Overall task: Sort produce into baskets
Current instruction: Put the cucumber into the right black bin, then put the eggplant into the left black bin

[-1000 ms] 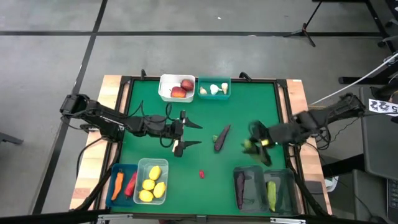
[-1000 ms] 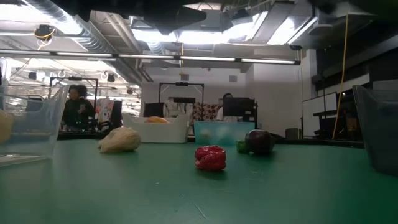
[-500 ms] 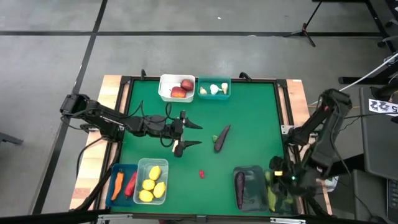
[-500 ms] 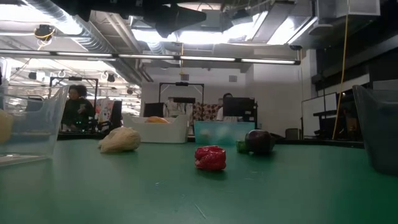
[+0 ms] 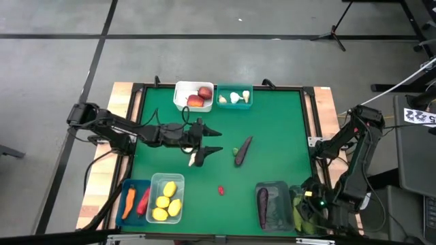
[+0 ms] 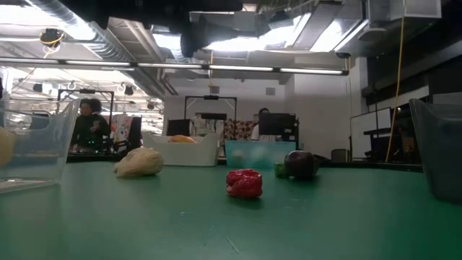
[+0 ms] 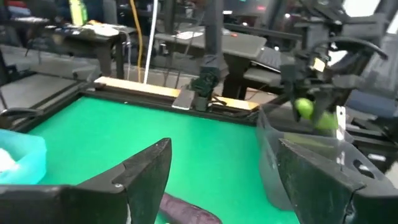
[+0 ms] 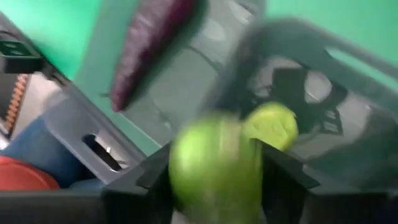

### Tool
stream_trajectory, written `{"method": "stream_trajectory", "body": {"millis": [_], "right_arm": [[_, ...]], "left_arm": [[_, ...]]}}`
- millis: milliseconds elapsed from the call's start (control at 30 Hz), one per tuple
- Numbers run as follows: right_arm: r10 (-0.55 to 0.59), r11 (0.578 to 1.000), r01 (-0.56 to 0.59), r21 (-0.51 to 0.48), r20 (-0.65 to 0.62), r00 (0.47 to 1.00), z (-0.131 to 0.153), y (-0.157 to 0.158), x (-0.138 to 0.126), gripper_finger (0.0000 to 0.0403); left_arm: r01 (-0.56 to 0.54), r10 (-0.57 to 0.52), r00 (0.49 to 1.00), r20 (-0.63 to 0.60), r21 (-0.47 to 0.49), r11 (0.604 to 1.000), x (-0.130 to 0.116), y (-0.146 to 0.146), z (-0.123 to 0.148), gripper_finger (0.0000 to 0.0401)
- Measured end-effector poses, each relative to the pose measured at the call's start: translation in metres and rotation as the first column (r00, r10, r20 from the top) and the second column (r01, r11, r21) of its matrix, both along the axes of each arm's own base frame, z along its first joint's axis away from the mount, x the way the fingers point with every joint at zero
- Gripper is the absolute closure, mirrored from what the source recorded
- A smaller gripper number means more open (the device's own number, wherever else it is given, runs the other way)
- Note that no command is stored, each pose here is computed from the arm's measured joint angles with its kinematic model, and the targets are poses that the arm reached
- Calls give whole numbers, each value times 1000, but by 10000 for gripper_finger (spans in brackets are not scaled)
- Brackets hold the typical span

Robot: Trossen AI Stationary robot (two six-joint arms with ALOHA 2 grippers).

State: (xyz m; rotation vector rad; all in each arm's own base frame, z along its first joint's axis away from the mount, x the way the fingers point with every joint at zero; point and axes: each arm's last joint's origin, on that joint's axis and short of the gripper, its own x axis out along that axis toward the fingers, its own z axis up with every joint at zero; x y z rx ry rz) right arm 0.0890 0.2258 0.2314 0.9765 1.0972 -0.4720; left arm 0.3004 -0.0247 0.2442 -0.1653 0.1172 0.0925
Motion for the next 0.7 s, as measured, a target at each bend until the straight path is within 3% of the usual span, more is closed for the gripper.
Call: {"method": "stream_trajectory", "body": {"millis": [200,367,533,700], "right_arm": [[-23,1000,23,-5,-63,998,-4,0,-3,176],[-4,1000,2,-17,-98,995,-4,-1,-5,163],[-1,999,-3,-38,-103,995,-5,-3,-5,162],[-6,999,2,-48,-80,997,-4,-4,-4,162]], "left_arm": [[-46,45,999,-12,-39,998,5,12,-6,120],[-60,59,998,-27,-36,998,19,15,-7,120],[-71,70,993,-92,-6,997,58,14,-10,120],[-196,198,953,-228,35,980,100,15,-26,120]]}}
